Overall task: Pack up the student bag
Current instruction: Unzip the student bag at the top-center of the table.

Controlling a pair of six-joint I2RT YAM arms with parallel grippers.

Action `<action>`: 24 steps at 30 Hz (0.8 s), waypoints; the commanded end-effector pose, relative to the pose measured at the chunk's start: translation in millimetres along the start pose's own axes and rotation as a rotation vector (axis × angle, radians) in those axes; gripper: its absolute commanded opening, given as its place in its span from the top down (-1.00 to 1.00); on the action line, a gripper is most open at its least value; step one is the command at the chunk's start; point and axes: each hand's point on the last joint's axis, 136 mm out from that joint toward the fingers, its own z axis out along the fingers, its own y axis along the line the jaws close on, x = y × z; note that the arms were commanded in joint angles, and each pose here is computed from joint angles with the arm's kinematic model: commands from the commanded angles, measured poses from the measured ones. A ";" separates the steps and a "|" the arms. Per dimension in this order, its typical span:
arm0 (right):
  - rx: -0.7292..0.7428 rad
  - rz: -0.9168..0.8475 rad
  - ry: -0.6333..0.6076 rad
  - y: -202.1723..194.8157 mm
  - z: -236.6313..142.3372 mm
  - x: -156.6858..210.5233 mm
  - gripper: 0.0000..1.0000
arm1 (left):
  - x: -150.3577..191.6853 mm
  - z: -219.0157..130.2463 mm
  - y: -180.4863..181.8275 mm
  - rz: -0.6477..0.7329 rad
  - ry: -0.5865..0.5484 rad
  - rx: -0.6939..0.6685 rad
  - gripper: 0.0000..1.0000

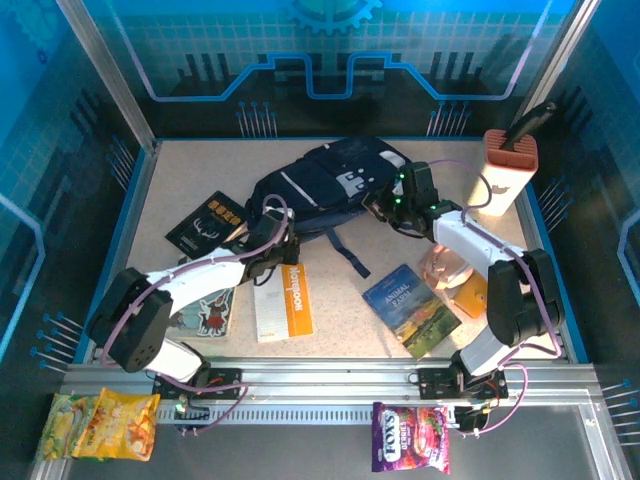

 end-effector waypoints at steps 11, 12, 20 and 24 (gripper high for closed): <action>0.117 0.020 -0.121 -58.5 17.1 -35.0 0.02 | 4.3 -8.1 -20.0 0.083 0.153 0.123 1.00; 0.119 0.062 -0.135 -62.4 10.2 -31.5 -0.11 | 2.7 -8.1 -23.0 0.080 0.166 0.131 1.00; 0.062 0.253 -0.051 -54.7 -13.8 33.2 -0.52 | -4.7 -17.4 -57.4 0.075 0.254 0.260 1.00; -0.001 0.326 0.003 -35.7 0.2 60.4 -0.61 | -8.1 -19.7 -74.9 0.100 0.283 0.298 1.00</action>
